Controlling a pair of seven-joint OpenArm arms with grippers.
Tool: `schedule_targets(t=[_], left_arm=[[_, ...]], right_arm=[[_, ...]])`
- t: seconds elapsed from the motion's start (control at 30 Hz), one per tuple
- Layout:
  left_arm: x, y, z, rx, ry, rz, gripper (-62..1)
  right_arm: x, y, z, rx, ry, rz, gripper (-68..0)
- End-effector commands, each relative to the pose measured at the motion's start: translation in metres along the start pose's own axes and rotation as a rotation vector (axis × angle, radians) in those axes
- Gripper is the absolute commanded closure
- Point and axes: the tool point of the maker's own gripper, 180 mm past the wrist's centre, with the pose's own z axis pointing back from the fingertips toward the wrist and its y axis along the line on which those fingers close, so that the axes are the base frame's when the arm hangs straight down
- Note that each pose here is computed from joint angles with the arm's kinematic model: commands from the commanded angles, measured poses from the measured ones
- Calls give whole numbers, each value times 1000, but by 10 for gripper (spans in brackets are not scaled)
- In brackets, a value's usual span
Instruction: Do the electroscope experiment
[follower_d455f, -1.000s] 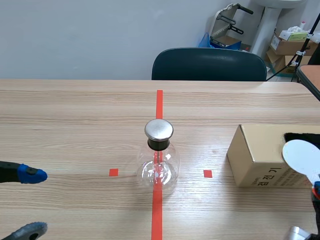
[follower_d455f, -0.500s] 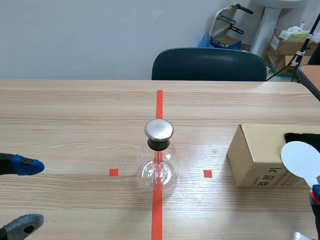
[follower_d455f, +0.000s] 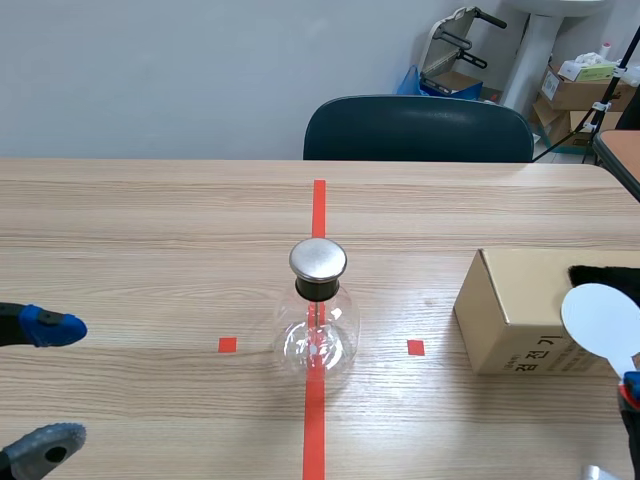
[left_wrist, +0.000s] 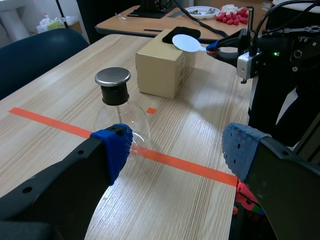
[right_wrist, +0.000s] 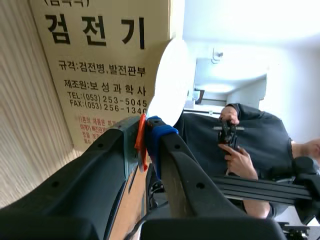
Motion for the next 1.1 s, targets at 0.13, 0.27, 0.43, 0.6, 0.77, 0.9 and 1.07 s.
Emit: schedule_targets(t=[0.13, 0.27, 0.43, 0.6, 0.77, 0.9, 1.07], left_arm=[[11, 6, 1, 15, -35, -17, -407], [12, 8, 2, 19, -35, -24, -407], [11, 8, 2, 20, -33, -25, -407], [12, 9, 2, 22, -34, -28, -407], [12, 9, 2, 21, -37, -28, -407], [12, 9, 2, 21, -37, -28, -407], [12, 9, 2, 22, -37, -28, -407]], right_arm=[[-58, -8, 12, -41, 306, 21, -8], [-32, -7, 5, -38, 154, 28, -8], [-8, -7, 3, -41, 26, 24, -8], [-57, -7, 12, -46, 320, 3, -8], [-30, -7, 5, -41, 165, 13, -8], [-5, -6, 3, -40, 24, 15, -8], [-49, -7, 10, -45, 277, 3, -8]])
